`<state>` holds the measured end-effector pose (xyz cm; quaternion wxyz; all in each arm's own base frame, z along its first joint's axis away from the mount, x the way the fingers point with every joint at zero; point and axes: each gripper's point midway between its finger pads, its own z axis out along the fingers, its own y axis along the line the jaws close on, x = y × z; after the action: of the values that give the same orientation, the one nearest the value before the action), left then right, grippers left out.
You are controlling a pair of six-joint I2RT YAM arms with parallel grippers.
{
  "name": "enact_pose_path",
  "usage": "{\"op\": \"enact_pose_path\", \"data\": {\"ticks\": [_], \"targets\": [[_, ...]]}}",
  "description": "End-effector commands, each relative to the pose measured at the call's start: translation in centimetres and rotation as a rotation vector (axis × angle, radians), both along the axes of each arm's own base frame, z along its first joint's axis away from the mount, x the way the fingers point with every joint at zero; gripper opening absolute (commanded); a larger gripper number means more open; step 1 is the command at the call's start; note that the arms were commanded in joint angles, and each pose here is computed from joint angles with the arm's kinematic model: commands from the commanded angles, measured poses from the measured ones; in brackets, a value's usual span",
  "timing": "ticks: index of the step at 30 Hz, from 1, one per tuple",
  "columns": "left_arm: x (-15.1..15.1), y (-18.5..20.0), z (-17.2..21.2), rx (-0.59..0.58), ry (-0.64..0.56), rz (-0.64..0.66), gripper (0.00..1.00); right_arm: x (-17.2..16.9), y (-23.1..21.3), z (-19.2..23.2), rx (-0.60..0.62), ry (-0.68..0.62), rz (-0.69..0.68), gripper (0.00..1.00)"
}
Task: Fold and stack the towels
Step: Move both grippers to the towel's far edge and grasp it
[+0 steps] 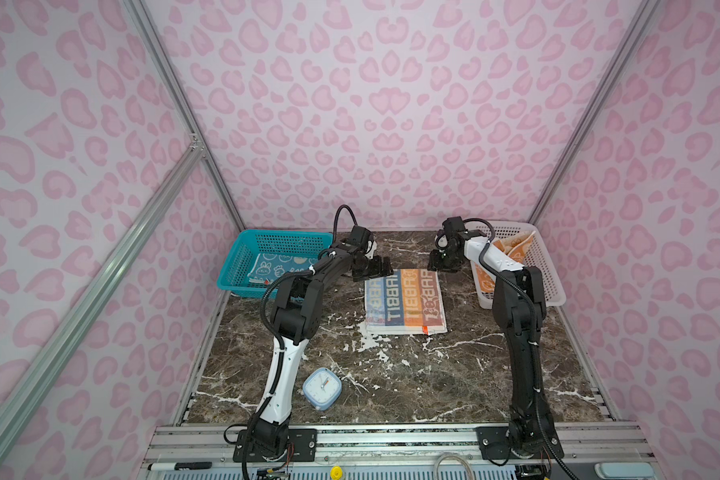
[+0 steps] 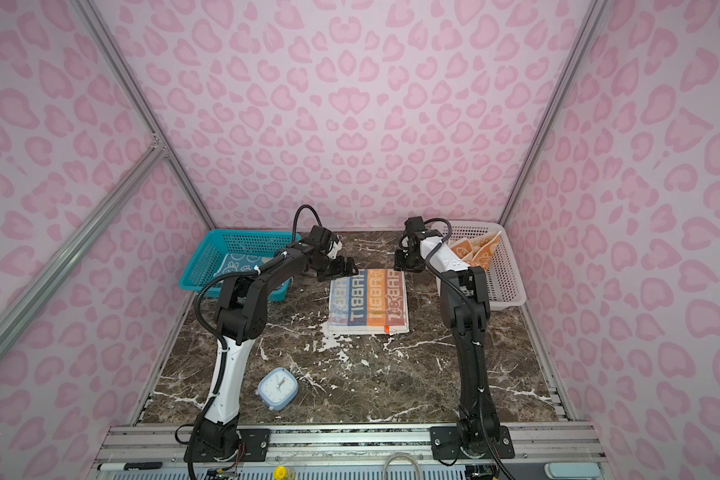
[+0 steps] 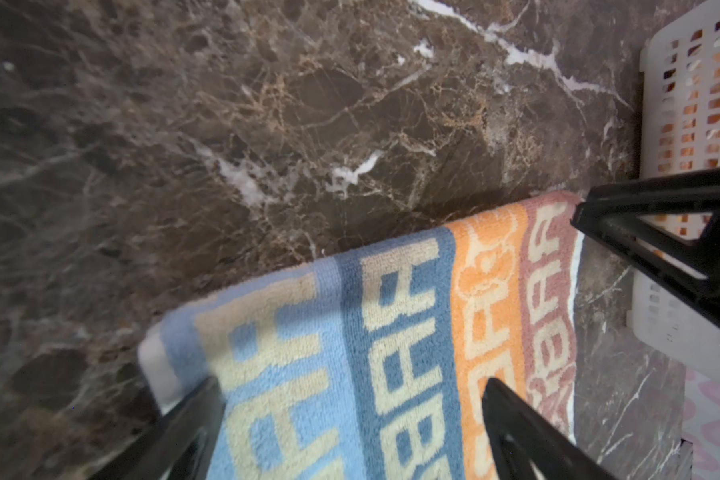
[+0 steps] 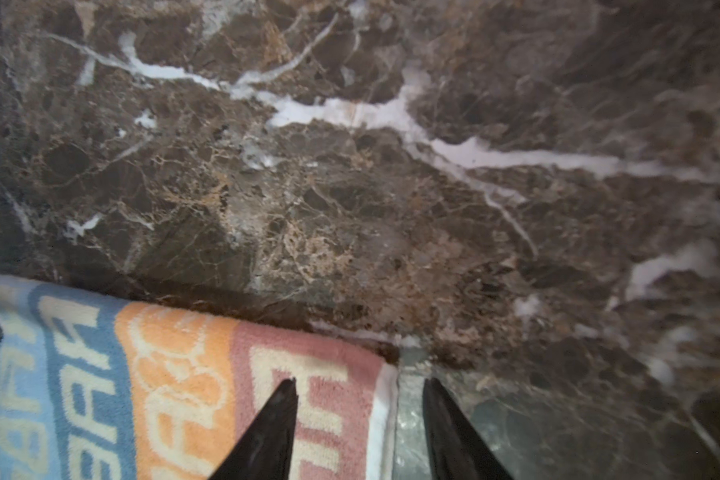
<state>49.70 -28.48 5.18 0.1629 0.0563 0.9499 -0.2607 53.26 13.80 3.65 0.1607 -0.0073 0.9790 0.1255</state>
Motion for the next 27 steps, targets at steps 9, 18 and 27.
{"op": "enact_pose_path", "data": {"ticks": [9,18,27], "targets": [[0.1,0.7,9.0,-0.017,-0.169,-0.009,0.98,-0.8,0.0,-2.7,-0.012,0.058,0.021,0.34],[0.0,0.8,8.8,-0.011,-0.167,-0.010,0.98,-0.6,0.3,-3.0,-0.002,0.060,0.014,0.24],[0.0,2.1,6.8,0.044,-0.119,0.027,0.98,-0.9,0.2,-2.6,-0.006,0.060,0.017,0.02]]}}
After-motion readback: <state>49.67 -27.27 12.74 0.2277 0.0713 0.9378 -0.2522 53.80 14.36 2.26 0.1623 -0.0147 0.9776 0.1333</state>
